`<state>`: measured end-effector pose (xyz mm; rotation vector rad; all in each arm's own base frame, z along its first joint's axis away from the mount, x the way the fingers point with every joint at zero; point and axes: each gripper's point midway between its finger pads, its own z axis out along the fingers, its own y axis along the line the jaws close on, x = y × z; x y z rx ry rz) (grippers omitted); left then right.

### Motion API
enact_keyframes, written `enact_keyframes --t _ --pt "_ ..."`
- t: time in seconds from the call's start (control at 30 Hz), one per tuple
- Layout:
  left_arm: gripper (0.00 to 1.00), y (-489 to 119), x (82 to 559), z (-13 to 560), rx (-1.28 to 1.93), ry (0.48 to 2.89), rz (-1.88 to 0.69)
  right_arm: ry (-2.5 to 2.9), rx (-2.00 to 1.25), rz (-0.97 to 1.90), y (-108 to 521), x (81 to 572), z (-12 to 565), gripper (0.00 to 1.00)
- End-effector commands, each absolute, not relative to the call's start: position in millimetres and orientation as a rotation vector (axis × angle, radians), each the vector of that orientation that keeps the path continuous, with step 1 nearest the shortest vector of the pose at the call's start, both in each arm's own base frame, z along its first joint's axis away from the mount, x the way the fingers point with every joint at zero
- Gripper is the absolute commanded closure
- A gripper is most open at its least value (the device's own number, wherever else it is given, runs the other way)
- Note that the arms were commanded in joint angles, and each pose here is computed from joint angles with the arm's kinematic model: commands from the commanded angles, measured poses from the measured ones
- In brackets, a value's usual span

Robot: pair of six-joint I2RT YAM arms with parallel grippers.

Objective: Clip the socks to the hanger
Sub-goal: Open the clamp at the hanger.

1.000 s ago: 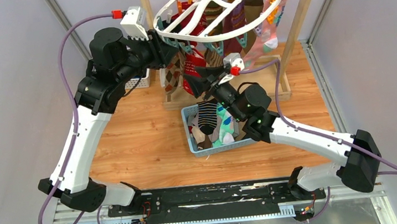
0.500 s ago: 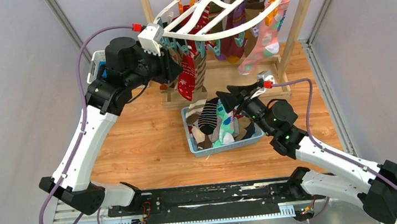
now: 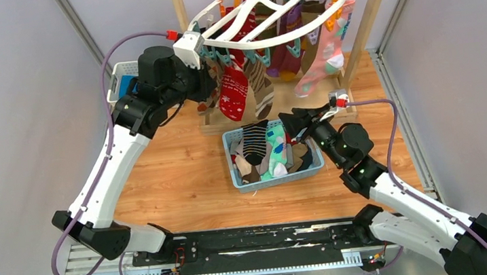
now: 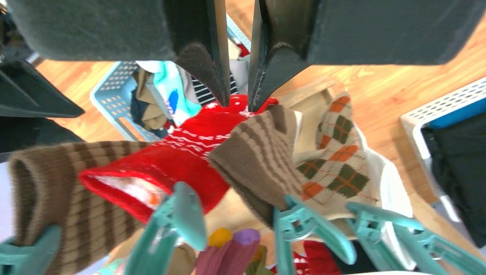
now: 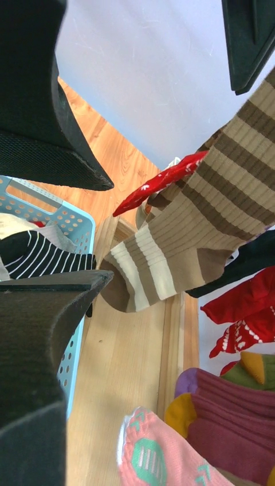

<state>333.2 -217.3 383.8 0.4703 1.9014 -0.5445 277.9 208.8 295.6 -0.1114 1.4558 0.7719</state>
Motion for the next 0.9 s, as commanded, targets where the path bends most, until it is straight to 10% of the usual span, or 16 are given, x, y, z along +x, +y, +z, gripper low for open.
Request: enact_keyframes --t 0.0,0.6,0.87 --pt "0.79 -192.5 359.7 381.2 0.371 1.889 -0.352 1.460 -0.097 0.857 207.5 281.7 299.1 0.47" --pt "0.73 -195.7 344.9 403.5 0.378 1.856 -0.432 1.165 -0.249 1.107 225.7 321.1 384.3 0.41" --pt "0.29 -227.0 287.6 402.4 0.647 1.829 -0.714 0.930 -0.278 1.387 219.3 313.0 421.4 0.27"
